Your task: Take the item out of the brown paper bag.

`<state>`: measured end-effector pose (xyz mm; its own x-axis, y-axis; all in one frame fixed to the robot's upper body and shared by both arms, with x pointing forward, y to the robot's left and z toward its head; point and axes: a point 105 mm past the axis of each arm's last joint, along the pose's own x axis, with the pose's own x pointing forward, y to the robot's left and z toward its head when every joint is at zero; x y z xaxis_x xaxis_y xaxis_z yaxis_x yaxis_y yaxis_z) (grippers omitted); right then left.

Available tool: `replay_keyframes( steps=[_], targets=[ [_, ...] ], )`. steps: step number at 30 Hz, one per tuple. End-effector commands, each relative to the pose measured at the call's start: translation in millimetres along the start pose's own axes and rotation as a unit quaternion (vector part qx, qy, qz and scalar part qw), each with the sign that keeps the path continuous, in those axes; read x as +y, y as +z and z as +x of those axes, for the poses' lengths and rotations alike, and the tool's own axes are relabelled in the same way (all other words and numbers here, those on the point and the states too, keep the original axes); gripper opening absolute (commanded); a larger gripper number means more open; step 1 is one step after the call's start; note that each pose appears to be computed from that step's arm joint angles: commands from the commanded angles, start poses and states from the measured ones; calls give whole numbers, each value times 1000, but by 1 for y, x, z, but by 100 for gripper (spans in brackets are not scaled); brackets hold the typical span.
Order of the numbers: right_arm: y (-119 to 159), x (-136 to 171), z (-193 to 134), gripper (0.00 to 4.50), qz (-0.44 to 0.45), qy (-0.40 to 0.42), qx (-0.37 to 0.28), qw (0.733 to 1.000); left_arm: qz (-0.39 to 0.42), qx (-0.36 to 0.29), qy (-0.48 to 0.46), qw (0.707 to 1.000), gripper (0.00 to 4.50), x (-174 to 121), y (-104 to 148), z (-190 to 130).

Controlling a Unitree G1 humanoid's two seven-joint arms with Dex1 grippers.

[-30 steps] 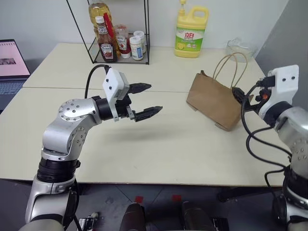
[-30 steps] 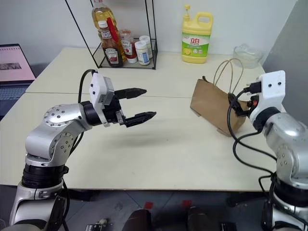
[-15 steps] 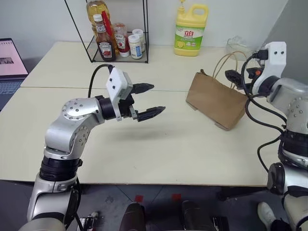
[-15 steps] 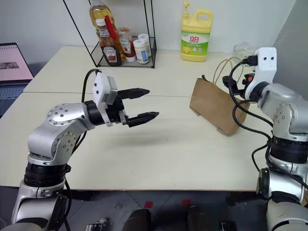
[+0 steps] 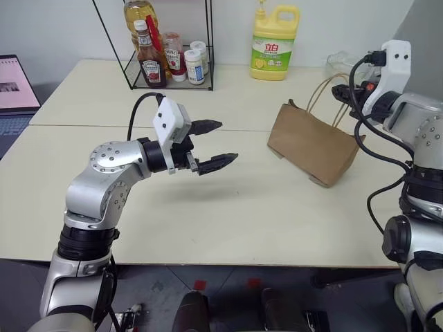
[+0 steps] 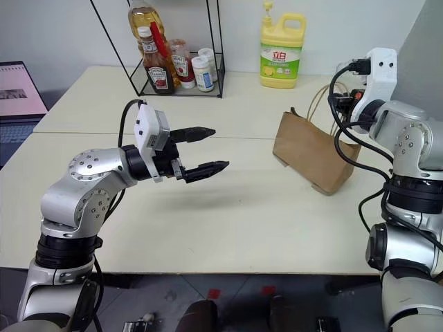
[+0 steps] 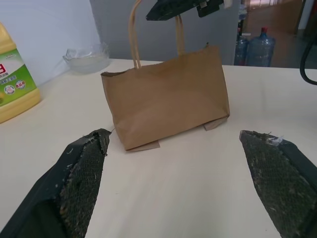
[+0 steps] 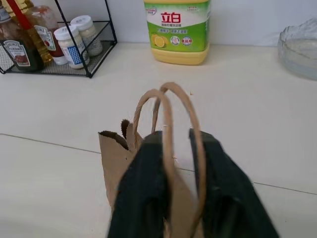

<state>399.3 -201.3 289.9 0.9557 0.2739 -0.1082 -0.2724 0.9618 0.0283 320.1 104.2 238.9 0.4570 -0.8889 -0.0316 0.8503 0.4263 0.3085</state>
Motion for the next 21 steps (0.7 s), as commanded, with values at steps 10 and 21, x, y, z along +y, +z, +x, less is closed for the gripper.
replay_keyframes(
  steps=[10, 21],
  targets=[
    [55, 26, 5, 2, -232, 49, -58, 970, -53, 28, 39, 997, 450, 8, -15, -39],
    [98, 74, 28, 2, -284, 103, -123, 945, -181, 62, 33, 981, 450, -12, -43, -83]
  ],
)
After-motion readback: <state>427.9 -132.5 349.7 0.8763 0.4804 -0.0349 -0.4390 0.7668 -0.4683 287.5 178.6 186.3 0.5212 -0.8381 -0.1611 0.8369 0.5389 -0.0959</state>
